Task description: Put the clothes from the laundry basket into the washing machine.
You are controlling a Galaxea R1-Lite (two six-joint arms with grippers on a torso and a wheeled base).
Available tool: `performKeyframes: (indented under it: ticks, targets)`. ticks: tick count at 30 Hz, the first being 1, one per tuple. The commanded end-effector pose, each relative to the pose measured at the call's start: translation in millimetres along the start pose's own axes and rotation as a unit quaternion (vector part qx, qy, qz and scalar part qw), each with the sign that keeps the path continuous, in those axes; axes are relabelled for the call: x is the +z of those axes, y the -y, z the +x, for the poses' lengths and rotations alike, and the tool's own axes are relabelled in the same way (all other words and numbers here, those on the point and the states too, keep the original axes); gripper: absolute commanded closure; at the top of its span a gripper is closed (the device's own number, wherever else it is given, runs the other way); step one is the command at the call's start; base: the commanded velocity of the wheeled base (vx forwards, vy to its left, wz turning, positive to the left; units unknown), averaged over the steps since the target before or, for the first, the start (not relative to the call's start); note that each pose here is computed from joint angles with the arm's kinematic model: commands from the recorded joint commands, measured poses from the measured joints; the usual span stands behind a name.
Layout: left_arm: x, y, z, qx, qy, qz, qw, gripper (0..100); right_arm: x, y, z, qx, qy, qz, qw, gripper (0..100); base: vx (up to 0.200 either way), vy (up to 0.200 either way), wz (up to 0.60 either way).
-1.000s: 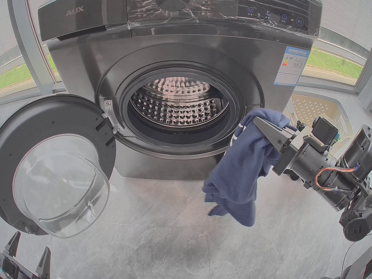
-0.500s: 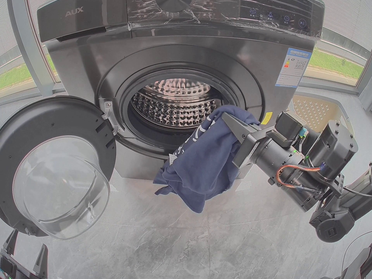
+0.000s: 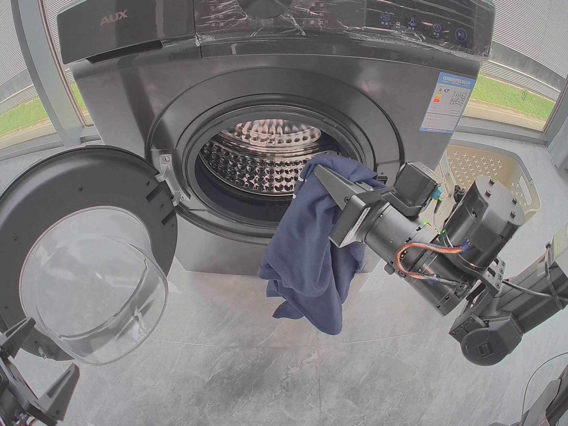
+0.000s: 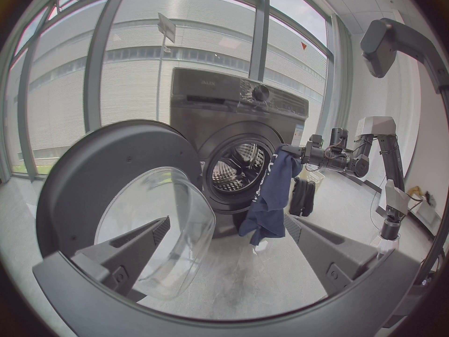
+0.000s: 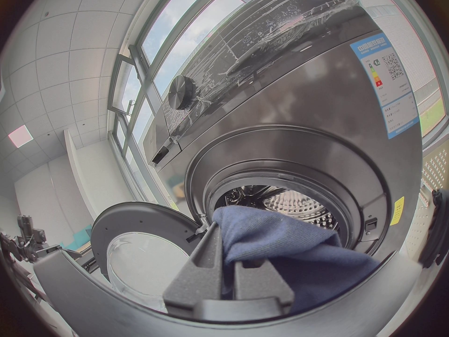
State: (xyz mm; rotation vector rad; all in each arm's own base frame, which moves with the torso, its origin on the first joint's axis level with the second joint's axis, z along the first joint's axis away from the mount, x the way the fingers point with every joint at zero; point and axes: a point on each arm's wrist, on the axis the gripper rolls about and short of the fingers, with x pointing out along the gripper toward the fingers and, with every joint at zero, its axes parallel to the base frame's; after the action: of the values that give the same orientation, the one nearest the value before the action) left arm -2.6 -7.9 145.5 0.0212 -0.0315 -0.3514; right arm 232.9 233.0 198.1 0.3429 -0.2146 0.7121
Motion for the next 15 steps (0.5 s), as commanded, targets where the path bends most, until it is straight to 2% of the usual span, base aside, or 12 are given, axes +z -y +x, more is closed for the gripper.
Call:
performKeyframes:
  ticks: [1, 3, 7, 9, 10, 15]
  targets:
    - [6.5, -16.2, 61.0, -0.086, -0.1, -0.01, 0.9911, 0, -1.3, -3.6, 16.6, 0.014, 0.014, 0.013, 0.9997, 100, 0.0, 0.0, 0.0]
    - [6.4, -14.9, 70.5, -0.115, -0.114, -0.015, 0.9867, 0, 1.6, -5.6, 19.0, 0.017, 0.02, 0.015, 0.9996, 100, 0.0, 0.0, 0.0]
    - [1.3, -8.8, 94.7, -0.175, -0.149, -0.023, 0.973, 0, 3.4, -6.2, 20.8, 0.016, 0.02, 0.015, 0.9996, 100, 0.0, 0.0, 0.0]
    - [0.5, -7.7, 100.2, -0.183, -0.153, -0.023, 0.9708, 0, 2.5, -6.5, 20.6, 0.016, 0.019, 0.015, 0.9996, 100, 0.0, 0.0, 0.0]
    - [-0.7, -5.7, 115.2, -0.196, -0.162, -0.024, 0.9667, 0, 1.4, -6.2, 19.7, 0.016, 0.017, 0.015, 0.9996, 100, 0.0, 0.0, 0.0]
    - [-1.1, -1.8, 146.9, -0.215, -0.171, -0.023, 0.9612, 0, 3.1, -6.6, 20.5, 0.017, 0.02, 0.015, 0.9996, 100, 0.0, 0.0, 0.0]
